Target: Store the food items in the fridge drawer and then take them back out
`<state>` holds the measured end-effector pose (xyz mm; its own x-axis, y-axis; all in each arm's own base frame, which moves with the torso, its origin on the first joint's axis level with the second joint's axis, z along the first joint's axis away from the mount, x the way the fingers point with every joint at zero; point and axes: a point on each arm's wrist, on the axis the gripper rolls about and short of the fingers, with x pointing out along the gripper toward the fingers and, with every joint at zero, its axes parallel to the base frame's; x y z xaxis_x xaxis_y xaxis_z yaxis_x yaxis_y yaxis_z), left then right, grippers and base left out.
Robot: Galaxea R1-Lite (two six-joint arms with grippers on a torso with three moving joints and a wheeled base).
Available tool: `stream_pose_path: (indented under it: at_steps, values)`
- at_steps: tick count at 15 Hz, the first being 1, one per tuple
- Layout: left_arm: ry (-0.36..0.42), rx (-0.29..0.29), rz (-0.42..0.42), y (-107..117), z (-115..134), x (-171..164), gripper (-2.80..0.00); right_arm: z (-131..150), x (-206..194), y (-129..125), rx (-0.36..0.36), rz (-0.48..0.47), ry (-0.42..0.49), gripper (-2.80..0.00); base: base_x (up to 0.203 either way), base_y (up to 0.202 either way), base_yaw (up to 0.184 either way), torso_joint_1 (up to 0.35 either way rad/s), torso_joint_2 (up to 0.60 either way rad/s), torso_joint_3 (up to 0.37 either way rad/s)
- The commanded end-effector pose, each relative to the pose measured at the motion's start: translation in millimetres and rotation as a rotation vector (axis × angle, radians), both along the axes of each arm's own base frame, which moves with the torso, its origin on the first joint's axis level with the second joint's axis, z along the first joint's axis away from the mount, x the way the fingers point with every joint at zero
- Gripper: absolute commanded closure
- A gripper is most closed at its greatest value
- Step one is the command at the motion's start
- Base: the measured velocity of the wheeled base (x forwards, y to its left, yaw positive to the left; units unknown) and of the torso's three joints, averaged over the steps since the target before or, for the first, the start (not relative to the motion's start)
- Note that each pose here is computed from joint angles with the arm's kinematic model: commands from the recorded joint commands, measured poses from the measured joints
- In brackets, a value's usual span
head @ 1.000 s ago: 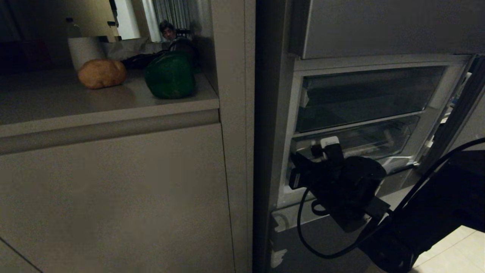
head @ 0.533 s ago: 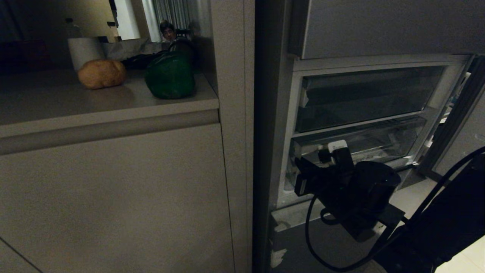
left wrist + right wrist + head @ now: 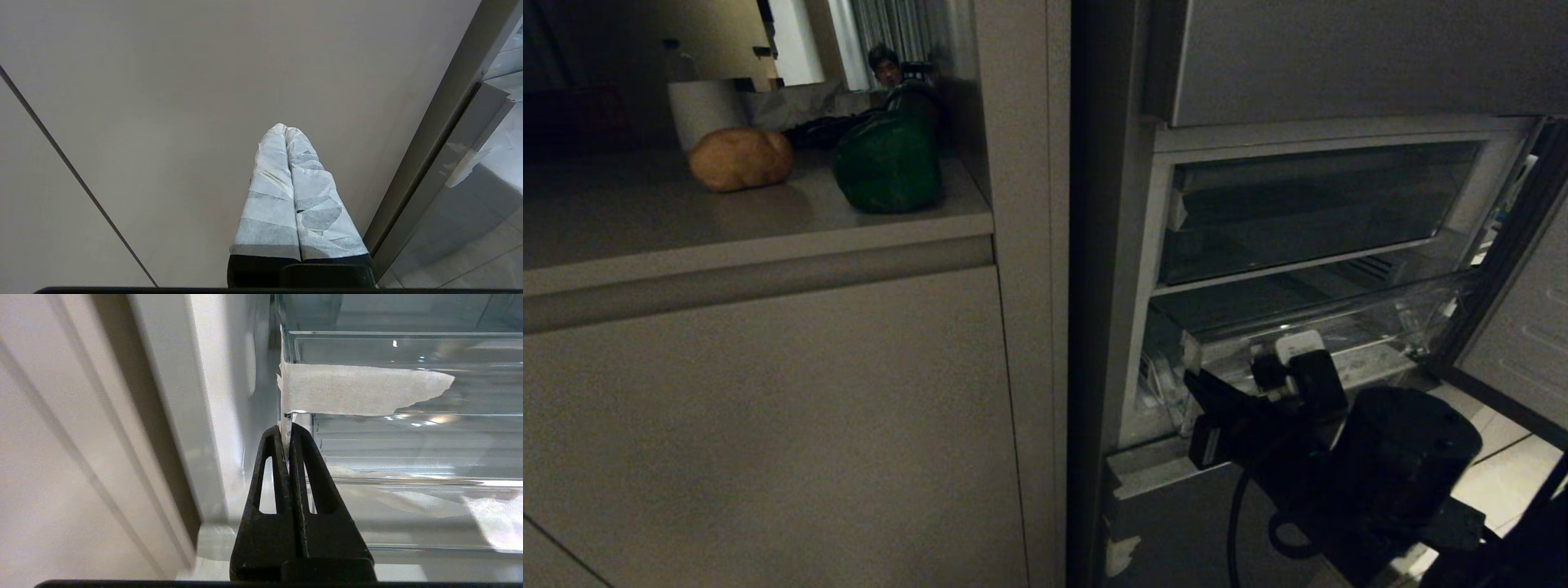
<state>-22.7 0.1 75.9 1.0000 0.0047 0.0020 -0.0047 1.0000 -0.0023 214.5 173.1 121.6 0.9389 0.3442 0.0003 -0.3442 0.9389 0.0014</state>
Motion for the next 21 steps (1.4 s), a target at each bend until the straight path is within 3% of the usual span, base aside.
stream_pose_path:
  at_steps: [1,3,4,11,18,21]
  values:
    - [0.0,-0.001,0.001,0.0,0.1,0.1,0.0,6.3,-23.1,-4.0,0.012,0.028,-0.007,0.0,0.0,0.0,0.0,0.0,0.0,0.0]
    - [0.0,-0.001,0.0,0.0,0.1,0.1,0.0,5.2,-29.0,-5.9,0.005,0.034,0.001,0.0,0.0,0.0,0.0,0.0,0.0,0.0]
    - [0.0,0.001,0.001,0.0,0.1,0.1,0.0,2.9,-33.0,-8.4,-0.004,0.038,0.012,-2.8,0.0,0.0,0.0,0.0,0.0,0.0]
    - [0.0,-0.001,0.001,0.0,0.1,0.1,0.0,2.6,-54.4,-24.4,-0.019,0.054,0.026,-2.8,0.0,0.0,0.0,0.0,0.0,0.0]
    - [0.0,0.0,0.001,0.0,0.1,0.1,0.0,4.8,-93.5,-62.9,-0.022,0.06,0.02,-2.8,0.0,0.0,0.0,0.0,0.0,0.0]
    - [0.0,-0.001,0.001,0.0,0.1,0.1,0.0,16.8,-103.8,-73.5,0.029,0.057,-0.038,-2.8,0.0,0.0,0.0,0.0,0.0,0.0]
